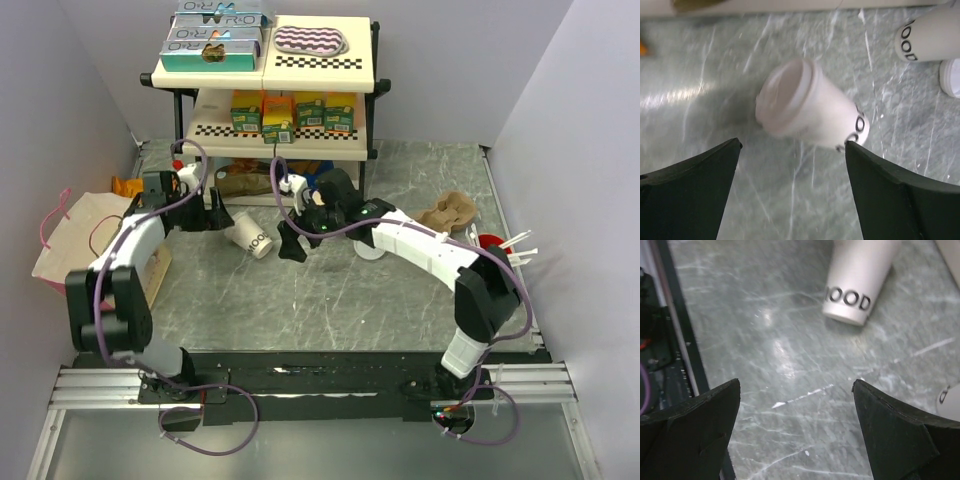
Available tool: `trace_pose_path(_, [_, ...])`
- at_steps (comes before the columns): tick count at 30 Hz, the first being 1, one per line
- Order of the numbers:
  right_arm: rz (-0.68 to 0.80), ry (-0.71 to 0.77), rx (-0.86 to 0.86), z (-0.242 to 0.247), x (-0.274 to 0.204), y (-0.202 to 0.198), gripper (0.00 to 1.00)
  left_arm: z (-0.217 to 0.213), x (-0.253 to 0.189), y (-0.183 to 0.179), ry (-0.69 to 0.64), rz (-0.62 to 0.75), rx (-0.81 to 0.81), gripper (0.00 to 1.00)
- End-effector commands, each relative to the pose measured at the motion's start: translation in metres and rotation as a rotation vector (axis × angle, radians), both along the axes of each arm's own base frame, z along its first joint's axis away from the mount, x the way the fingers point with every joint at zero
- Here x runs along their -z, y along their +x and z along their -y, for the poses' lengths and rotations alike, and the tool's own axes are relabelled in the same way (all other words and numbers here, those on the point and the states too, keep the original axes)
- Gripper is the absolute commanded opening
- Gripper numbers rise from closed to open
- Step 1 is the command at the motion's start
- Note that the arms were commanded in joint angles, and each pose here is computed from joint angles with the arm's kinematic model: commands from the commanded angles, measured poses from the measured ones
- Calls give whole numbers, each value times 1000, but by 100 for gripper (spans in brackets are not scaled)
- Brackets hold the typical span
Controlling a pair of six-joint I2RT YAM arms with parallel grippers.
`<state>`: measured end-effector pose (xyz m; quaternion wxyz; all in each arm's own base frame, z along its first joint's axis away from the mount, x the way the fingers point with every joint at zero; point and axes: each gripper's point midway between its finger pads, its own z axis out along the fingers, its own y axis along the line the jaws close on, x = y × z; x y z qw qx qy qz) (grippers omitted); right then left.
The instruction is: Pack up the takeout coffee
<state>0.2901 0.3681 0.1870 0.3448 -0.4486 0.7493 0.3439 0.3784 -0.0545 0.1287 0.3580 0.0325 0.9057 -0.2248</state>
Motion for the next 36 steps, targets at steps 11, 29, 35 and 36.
trace_pose_path(11, [-34,-51,65,16,12,-2,100,36,5,68,-91,135,217,74])
trace_pose_path(29, [-55,-41,119,38,15,0,100,58,18,11,158,91,339,36])
trace_pose_path(35, [-44,-34,127,44,12,-1,100,52,19,-12,230,63,390,43])
trace_pose_path(36, [-44,-34,128,45,13,-1,100,51,21,-16,230,50,396,41])
